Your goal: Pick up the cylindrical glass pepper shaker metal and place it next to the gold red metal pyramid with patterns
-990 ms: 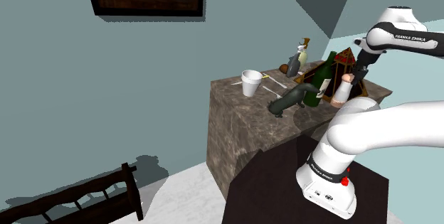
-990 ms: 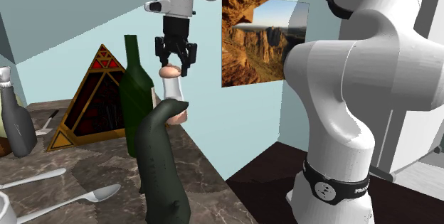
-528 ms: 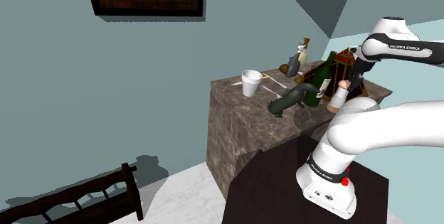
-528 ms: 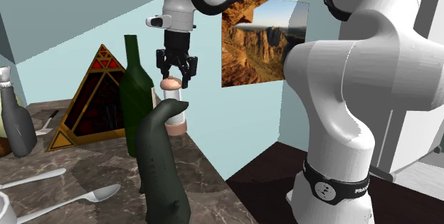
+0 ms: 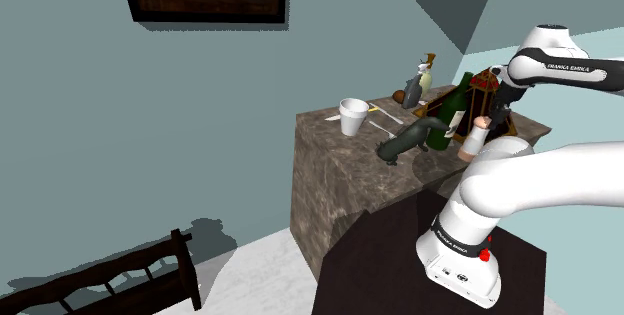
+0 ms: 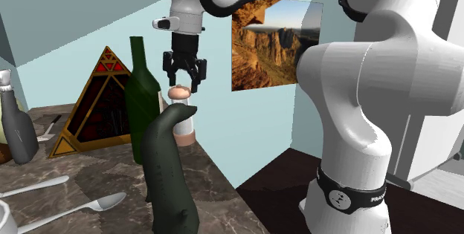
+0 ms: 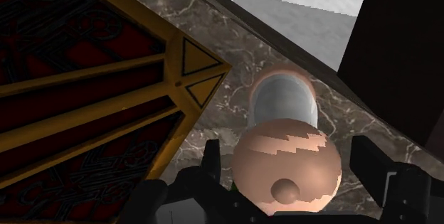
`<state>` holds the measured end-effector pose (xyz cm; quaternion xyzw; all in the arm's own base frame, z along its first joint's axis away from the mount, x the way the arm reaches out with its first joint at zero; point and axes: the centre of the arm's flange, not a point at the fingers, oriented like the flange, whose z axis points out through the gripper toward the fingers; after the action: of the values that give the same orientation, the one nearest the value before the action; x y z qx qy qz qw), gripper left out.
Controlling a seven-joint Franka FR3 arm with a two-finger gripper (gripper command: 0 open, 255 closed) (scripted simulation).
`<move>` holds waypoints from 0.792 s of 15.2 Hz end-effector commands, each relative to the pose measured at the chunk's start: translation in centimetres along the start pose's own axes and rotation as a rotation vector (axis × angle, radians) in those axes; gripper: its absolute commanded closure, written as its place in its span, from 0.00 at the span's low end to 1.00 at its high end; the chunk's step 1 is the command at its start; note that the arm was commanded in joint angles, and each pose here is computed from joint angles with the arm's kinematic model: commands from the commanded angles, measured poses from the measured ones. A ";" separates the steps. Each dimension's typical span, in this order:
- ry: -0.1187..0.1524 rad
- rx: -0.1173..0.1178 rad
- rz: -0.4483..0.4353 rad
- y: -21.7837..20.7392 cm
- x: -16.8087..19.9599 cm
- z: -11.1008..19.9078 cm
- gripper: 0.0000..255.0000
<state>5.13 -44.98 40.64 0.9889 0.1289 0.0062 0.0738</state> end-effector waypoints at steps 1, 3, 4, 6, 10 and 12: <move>0.000 0.000 0.000 0.0 0.0 0.0 0.00; 0.000 0.000 0.000 0.0 0.0 0.0 0.00; 0.000 0.000 0.000 0.0 0.0 0.0 0.00; 0.000 0.000 0.000 0.0 0.0 -1.3 0.00; 0.000 0.000 0.000 0.0 0.0 -5.0 0.00; 0.000 0.000 0.000 0.0 0.0 -5.0 0.00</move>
<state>4.96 -44.26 45.39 0.9889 0.1288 0.0063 0.0741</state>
